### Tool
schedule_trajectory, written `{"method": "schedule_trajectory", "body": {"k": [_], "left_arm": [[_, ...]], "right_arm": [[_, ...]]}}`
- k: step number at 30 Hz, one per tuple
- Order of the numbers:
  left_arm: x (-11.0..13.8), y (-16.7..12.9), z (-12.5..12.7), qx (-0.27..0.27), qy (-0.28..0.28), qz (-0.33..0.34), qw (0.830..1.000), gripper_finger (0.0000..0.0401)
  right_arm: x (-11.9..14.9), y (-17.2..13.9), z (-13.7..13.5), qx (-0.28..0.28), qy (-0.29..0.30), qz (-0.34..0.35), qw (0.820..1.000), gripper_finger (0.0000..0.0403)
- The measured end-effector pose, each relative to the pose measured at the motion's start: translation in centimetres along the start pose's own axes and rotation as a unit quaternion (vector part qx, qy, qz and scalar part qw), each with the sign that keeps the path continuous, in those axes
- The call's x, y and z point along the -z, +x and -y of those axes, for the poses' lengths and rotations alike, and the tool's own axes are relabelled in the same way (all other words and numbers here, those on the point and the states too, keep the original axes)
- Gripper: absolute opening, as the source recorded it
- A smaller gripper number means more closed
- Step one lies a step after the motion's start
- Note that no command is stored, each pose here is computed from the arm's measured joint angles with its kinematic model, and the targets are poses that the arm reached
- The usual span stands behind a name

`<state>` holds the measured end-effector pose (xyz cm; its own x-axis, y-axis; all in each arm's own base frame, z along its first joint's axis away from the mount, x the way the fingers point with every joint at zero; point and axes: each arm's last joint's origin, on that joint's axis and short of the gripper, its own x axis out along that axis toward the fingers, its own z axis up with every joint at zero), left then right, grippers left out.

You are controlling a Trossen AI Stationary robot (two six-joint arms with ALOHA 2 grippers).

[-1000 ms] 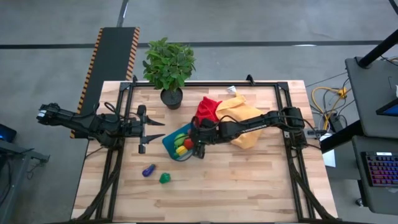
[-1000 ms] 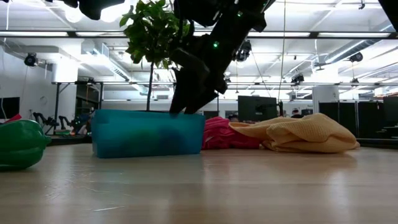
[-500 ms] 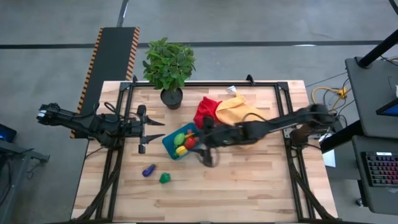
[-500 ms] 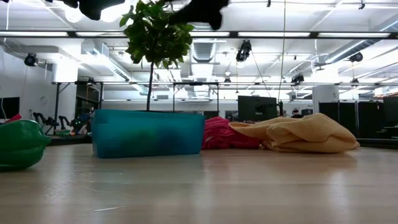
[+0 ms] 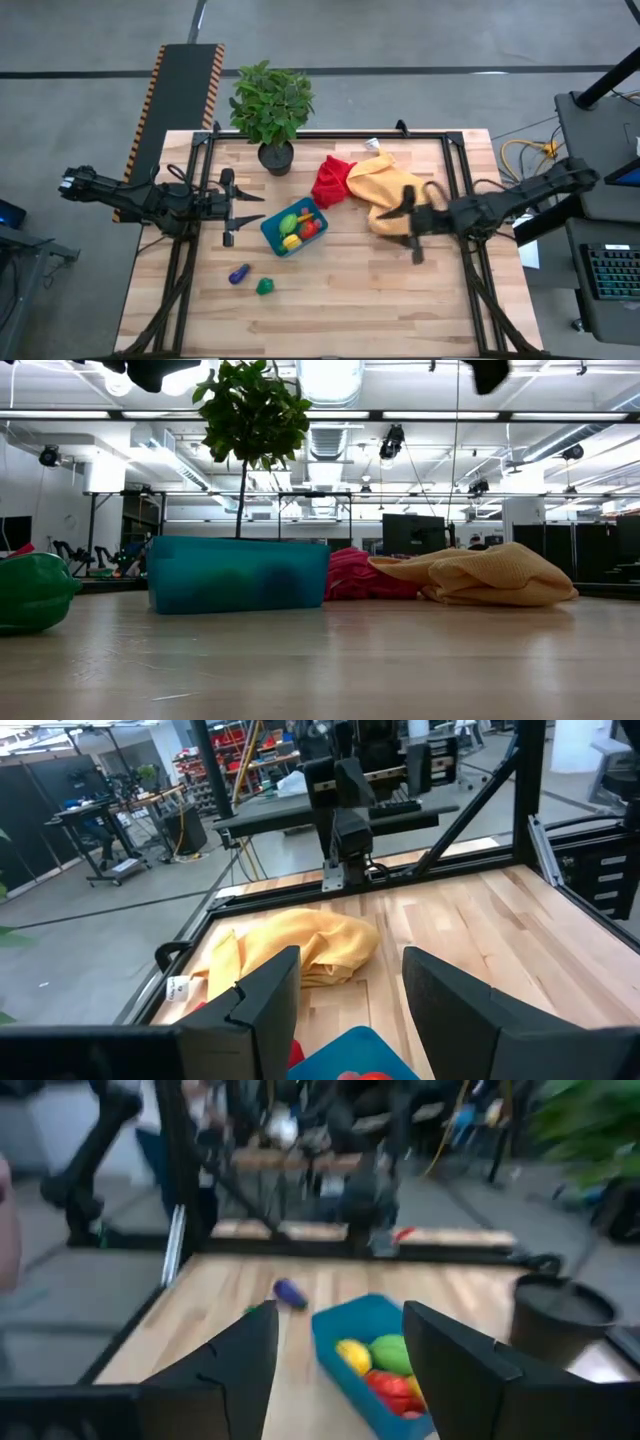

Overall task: Pick and placing Produce into tupperware
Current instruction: Put the purple eggplant into the blue bin

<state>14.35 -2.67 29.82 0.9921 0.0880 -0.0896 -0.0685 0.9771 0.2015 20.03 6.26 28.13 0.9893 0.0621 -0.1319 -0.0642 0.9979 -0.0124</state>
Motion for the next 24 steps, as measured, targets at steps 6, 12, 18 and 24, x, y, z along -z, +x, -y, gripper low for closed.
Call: {"method": "schedule_trajectory", "body": {"k": [6, 12, 18, 24], "left_arm": [[0.1, 0.1, 0.0, -0.007, 0.001, -0.003, 1.0, 0.0164], [0.1, 0.1, -0.1, -0.023, 0.001, -0.007, 1.0, 0.0164], [0.1, 0.1, -0.3, -0.056, 0.002, -0.012, 0.998, 0.0164], [0.0, 0.2, -0.4, -0.07, 0.001, -0.014, 0.997, 0.0164]], "right_arm": [[1.7, -4.2, 2.0, 0.062, -0.014, 0.053, 0.997, 0.0185], [2.2, -7.2, 3.7, 0.094, -0.022, 0.072, 0.993, 0.0109], [2.2, -8.7, 4.0, 0.088, -0.046, 0.083, 0.992, 0.0016], [3.1, -8.6, 4.0, 0.074, -0.034, 0.046, 0.996, 0.0009]]}}
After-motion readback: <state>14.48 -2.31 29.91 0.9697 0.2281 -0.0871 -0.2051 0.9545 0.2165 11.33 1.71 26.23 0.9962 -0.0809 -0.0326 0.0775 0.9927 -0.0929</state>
